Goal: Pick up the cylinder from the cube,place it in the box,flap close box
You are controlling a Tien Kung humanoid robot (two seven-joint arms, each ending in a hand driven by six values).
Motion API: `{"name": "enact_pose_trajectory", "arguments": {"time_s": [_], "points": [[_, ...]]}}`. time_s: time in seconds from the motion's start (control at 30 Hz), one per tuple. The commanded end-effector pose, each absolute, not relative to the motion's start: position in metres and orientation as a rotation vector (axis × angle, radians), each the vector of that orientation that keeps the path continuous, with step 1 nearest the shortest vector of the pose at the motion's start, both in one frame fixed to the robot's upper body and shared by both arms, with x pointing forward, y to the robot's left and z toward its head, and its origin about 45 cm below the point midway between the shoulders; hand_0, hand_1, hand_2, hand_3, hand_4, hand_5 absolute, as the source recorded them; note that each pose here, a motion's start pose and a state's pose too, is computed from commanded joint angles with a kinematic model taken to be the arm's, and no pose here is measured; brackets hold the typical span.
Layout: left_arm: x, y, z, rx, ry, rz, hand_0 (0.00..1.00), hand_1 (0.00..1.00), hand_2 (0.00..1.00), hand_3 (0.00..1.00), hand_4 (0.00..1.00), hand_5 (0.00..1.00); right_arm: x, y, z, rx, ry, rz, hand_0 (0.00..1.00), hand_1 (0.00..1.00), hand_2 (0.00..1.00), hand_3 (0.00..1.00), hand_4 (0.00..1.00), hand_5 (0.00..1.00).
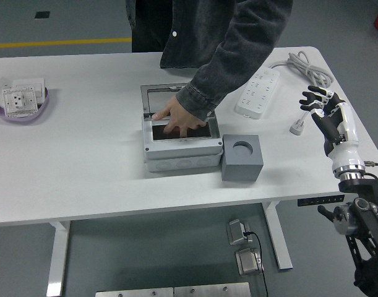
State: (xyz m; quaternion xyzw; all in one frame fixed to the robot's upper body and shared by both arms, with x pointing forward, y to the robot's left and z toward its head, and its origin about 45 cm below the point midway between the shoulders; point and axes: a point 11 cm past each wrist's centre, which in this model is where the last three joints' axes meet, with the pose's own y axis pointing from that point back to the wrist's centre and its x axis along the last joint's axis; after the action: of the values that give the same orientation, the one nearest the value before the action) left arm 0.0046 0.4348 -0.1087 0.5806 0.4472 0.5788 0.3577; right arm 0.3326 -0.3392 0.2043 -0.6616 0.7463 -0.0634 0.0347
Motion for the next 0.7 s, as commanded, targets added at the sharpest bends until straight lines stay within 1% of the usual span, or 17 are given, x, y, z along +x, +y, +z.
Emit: {"name": "enact_pose_trajectory", "arguments": {"time_s": [0.43, 0.7], "points": [[-0.007, 0.432, -0.110, 1.509, 1.171, 1.483, 0.693, 0.685, 0.686, 0.809, 0.735, 0.366, 0.336, -0.338, 0.213, -2.014, 2.267, -0.203, 0.636, 0.590, 0.642, 0.649, 0.656, 0.378], [-0.003, 0.432, -0.110, 1.504, 1.162, 1.484, 0.693, 0.685, 0.686, 0.809, 0.735, 0.366, 0.334, -0.344, 0.213, -1.993, 2.275, -0.194, 0.636, 0.588, 0.642, 0.649, 0.652, 0.374]]}}
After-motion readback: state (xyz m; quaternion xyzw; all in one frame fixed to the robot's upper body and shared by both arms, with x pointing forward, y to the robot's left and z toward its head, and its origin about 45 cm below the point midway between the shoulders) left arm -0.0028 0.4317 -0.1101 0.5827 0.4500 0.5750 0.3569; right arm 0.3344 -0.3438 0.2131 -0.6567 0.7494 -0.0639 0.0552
